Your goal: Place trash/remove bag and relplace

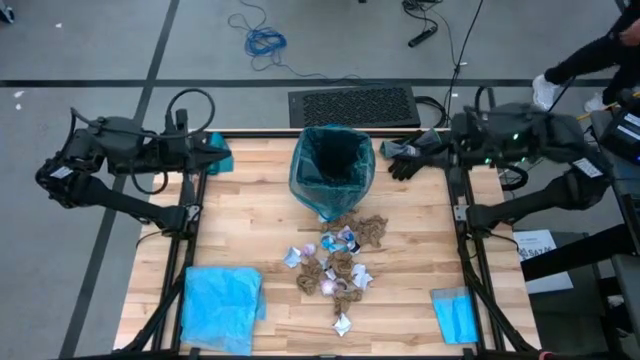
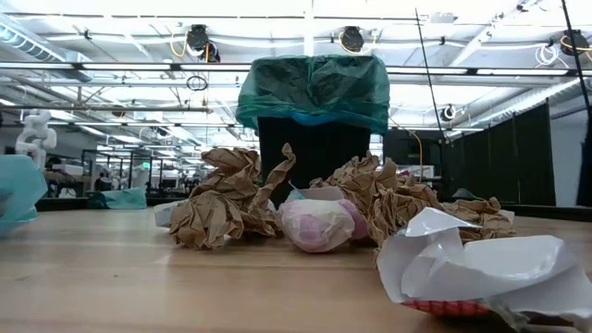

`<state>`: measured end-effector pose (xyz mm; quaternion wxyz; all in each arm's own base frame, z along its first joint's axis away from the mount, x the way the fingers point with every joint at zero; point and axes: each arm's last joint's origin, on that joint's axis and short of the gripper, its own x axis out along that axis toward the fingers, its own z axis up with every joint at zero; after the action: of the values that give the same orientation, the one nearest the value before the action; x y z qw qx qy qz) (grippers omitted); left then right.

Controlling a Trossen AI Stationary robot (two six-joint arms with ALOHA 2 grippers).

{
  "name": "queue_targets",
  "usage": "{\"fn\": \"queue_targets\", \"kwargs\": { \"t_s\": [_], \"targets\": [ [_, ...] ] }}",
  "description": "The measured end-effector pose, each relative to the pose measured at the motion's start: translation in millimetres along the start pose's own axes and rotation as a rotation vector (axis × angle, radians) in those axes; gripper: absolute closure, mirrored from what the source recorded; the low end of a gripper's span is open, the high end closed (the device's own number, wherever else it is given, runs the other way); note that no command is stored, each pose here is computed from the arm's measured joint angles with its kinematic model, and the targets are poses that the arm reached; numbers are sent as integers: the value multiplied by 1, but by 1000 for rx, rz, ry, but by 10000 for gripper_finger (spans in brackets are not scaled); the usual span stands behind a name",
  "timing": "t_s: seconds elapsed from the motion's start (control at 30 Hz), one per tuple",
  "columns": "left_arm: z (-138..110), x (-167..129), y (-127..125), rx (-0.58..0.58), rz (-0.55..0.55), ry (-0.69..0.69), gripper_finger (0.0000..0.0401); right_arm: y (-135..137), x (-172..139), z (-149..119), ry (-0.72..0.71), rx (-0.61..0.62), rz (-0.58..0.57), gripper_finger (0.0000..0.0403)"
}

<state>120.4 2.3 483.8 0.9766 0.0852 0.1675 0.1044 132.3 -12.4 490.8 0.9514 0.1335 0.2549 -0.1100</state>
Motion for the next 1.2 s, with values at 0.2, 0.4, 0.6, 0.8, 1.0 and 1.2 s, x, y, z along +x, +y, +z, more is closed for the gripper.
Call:
{"fn": "queue_targets", "kwargs": {
  "t_s": [0.2, 0.4, 0.6, 0.8, 1.0, 1.2],
  "targets": [
    [-6, 1, -1, 13, -12, 111, 401, 6, 8, 16, 114, -14, -26, 403],
    [-21, 6, -4, -22, -27, 303, 401, 7, 31, 13, 258, -22, -44, 403],
    [-24, 6, -5, -45, -30, 338, 401, 11, 50, 14, 309, -29, -49, 403],
    [-24, 6, -5, -47, -31, 338, 401, 22, 85, -8, 403, -56, -34, 403],
    [-24, 6, -5, -47, -31, 338, 401, 30, 123, -51, 525, -39, -45, 403],
    [-24, 6, -5, -50, -31, 338, 401, 39, 161, -102, 582, -35, -39, 403]
  ]
}}
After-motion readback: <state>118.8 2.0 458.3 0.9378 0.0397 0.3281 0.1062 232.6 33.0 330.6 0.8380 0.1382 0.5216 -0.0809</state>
